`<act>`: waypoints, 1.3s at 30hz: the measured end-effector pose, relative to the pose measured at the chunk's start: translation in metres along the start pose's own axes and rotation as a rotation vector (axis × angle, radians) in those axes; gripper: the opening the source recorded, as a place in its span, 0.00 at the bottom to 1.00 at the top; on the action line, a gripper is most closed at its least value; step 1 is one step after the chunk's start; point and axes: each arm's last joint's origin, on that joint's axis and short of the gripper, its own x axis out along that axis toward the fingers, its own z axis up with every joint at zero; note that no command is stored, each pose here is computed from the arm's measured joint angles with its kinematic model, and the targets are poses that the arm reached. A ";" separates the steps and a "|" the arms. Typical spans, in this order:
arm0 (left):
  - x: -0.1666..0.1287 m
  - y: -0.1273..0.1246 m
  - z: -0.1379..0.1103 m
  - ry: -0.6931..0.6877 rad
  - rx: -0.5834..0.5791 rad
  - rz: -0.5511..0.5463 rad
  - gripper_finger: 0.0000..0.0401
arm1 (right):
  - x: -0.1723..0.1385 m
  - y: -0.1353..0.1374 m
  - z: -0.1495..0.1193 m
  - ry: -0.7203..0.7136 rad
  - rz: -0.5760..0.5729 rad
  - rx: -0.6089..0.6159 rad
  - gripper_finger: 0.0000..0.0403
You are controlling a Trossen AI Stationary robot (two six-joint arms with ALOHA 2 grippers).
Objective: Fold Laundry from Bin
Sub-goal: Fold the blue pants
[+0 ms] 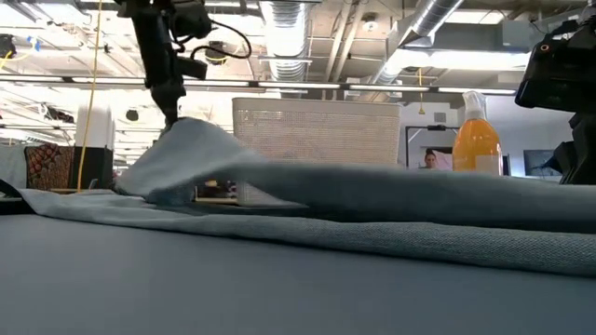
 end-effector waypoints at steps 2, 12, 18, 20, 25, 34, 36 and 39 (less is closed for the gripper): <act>0.004 -0.005 -0.003 0.068 0.039 -0.021 0.00 | 0.000 0.000 0.000 0.000 0.000 0.000 0.16; -0.017 0.005 -0.007 0.341 0.190 0.025 0.00 | 0.000 0.000 0.001 -0.008 -0.002 0.004 0.16; -0.038 0.018 0.003 0.283 0.195 -0.004 0.00 | 0.002 -0.001 0.004 -0.011 -0.009 0.024 0.16; -0.031 0.016 0.002 0.319 0.213 -0.076 0.00 | 0.003 -0.002 0.005 -0.007 -0.009 0.023 0.16; 0.017 -0.001 0.005 0.534 0.266 -0.159 0.00 | 0.001 0.000 0.008 -0.008 -0.003 -0.019 0.16; 0.072 -0.012 0.012 0.765 0.436 0.032 0.09 | -0.023 0.011 0.031 -0.005 -0.006 -0.127 0.16; 0.067 -0.010 0.012 0.758 0.436 0.035 0.16 | -0.025 0.009 0.034 0.005 -0.032 -0.137 0.16; 0.051 -0.002 0.013 0.748 0.414 0.029 0.27 | -0.024 0.005 0.040 0.002 -0.056 -0.128 0.16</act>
